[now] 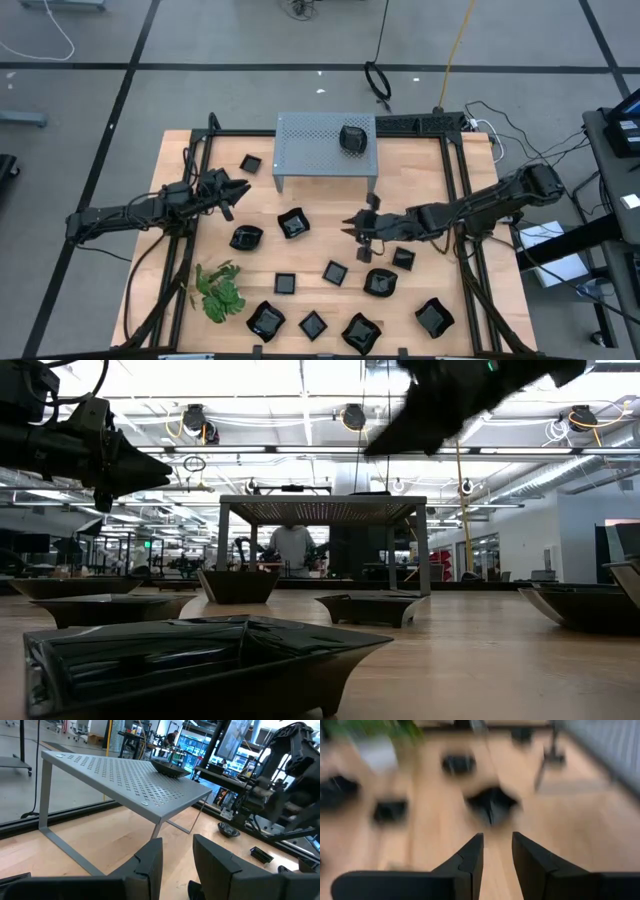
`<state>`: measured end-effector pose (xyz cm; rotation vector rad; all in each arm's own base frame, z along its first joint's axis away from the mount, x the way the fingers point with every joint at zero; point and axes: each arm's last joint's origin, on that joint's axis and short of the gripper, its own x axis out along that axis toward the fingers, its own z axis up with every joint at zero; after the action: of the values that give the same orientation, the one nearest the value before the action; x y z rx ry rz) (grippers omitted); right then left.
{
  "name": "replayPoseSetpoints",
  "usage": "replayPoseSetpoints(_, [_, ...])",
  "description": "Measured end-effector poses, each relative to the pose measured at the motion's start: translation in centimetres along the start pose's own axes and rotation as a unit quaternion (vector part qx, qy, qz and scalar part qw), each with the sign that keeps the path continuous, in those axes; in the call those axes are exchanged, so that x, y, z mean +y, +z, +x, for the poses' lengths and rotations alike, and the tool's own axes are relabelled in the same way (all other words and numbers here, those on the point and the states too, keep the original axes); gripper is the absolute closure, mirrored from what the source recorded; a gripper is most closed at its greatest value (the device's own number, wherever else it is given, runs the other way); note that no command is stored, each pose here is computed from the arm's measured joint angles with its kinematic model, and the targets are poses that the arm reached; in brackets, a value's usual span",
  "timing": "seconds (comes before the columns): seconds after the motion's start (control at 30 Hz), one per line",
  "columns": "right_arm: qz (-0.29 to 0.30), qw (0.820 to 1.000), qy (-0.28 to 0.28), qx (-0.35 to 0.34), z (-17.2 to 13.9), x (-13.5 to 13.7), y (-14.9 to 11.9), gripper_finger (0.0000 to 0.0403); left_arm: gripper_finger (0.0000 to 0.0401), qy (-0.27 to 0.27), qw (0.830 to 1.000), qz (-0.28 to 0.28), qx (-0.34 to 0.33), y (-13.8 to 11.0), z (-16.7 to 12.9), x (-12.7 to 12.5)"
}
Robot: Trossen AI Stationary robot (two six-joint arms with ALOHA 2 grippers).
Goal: Pick & Place Mini shaped plates
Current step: Stack the black leaf shaped plate on top of the black leaf shaped plates on the shelf
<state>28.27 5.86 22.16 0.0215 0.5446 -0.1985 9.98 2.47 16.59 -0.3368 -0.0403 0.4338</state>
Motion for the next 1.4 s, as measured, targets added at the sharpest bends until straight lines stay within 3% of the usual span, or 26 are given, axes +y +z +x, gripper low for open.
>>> replayPoseSetpoints(0.13, [0.033,0.986,-0.030,0.163,-2.1,-1.5,-2.0,0.0314,0.0290,0.000,1.000,0.000,0.000,0.0,0.0,0.0])
replayPoseSetpoints(0.33, [0.145,0.921,-0.038,0.360,-6.4,-4.0,-2.8,0.0314,0.0290,0.000,1.000,0.000,0.000,0.0,0.0,0.0])
replayPoseSetpoints(0.43, [0.164,0.890,-0.058,0.421,-7.3,-4.8,-3.9,0.0314,0.0290,0.000,1.000,0.000,0.000,0.0,0.0,0.0])
replayPoseSetpoints(0.57, [0.151,0.877,-0.074,0.450,-7.2,-5.3,-5.7,0.0310,0.0290,0.000,1.000,0.000,0.000,0.0,0.0,0.0])
replayPoseSetpoints(0.77, [0.114,0.871,-0.067,0.472,-6.2,-5.6,-8.8,0.0265,0.0290,0.000,1.000,0.000,0.000,0.0,0.0,0.0])
replayPoseSetpoints(0.97, [0.061,0.890,-0.027,0.452,-5.1,-5.7,-11.6,0.0226,0.0290,0.000,1.000,0.000,0.000,0.0,0.0,0.0])
replayPoseSetpoints(1.1, [0.041,0.903,-0.032,0.425,-4.7,-5.9,-13.2,0.0224,0.0290,0.000,1.000,0.000,0.000,0.0,0.0,0.0])
replayPoseSetpoints(1.4, [0.020,0.906,-0.044,0.421,-4.8,-6.1,-13.7,0.0250,0.0290,0.000,1.000,0.000,0.000,0.0,0.0,0.0])
